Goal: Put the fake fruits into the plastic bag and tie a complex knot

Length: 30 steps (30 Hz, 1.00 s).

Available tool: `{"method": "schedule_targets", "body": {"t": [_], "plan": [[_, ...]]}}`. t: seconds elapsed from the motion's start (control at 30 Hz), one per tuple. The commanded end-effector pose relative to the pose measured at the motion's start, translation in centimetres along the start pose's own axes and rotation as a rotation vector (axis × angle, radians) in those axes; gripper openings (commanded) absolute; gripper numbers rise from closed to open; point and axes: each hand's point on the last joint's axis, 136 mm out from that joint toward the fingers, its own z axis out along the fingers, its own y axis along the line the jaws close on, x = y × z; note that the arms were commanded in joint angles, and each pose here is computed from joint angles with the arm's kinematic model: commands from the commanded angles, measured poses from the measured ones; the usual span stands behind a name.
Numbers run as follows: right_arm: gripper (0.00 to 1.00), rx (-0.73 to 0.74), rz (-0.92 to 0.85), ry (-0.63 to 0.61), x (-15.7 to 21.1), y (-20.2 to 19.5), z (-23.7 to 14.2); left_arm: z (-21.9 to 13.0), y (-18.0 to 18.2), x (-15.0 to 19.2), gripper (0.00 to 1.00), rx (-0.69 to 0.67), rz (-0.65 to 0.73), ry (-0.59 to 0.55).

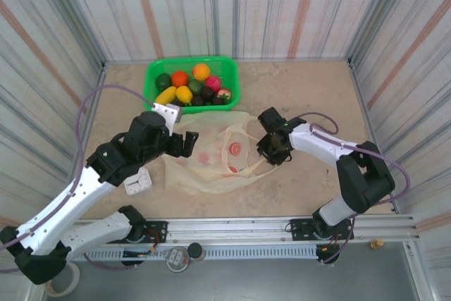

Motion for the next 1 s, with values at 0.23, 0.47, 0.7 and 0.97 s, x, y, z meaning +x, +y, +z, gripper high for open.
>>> {"method": "schedule_targets", "body": {"t": [0.23,0.47,0.7,0.97], "plan": [[0.39,0.111,0.057,-0.1,-1.8,-0.7,1.3,-0.9,0.6,-0.6,0.96,-0.006,-0.018,-0.048],[0.32,0.17,0.026,-0.134,-2.7,-0.5,2.1,-1.1,0.8,-0.6,0.96,-0.011,-0.022,-0.055],[0.11,0.187,0.027,-0.141,-2.9,-1.4,2.7,-1.3,1.0,-0.7,0.96,-0.019,-0.022,-0.064],[0.0,-0.002,-0.168,-0.2,-5.4,2.0,-2.0,-1.3,1.5,-0.7,0.95,-0.04,-0.032,-0.071]]}}
